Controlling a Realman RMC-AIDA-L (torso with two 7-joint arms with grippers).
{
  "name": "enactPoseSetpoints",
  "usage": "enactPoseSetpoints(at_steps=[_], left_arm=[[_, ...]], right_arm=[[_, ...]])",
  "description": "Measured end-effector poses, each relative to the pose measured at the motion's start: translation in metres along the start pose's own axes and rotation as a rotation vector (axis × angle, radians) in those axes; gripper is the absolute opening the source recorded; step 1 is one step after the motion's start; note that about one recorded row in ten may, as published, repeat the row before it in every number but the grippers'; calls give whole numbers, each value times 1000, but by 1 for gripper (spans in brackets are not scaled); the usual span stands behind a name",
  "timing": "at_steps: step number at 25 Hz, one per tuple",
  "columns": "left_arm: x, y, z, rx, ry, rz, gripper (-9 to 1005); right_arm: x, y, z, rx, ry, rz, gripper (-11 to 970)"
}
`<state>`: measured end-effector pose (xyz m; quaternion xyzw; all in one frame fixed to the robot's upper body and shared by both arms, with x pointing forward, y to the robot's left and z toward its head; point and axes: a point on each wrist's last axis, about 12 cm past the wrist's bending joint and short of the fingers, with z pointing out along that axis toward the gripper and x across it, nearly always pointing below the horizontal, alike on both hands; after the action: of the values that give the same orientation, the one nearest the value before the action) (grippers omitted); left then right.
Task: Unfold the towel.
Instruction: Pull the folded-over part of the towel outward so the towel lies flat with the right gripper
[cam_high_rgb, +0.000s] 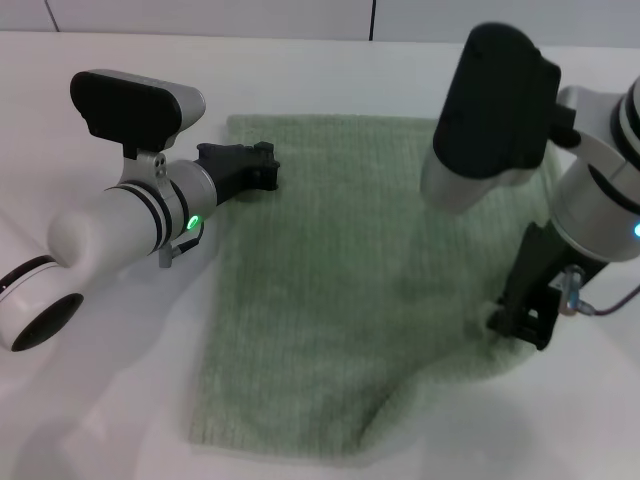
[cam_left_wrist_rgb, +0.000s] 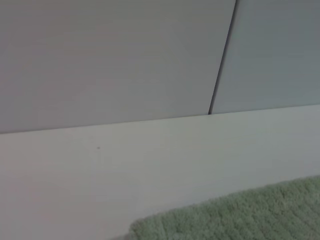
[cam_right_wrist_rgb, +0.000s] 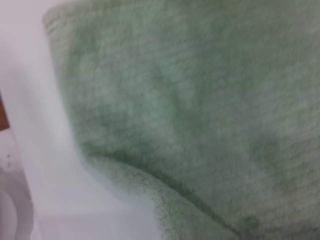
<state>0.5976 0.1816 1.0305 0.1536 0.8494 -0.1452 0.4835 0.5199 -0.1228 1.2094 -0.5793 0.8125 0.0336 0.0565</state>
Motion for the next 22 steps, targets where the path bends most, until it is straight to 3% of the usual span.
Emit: enactPoseSetpoints(at_steps=[22], left_arm=[[0,-3,0,6,1,1,1]], right_arm=[[18,5,23,-99,155,10,107]])
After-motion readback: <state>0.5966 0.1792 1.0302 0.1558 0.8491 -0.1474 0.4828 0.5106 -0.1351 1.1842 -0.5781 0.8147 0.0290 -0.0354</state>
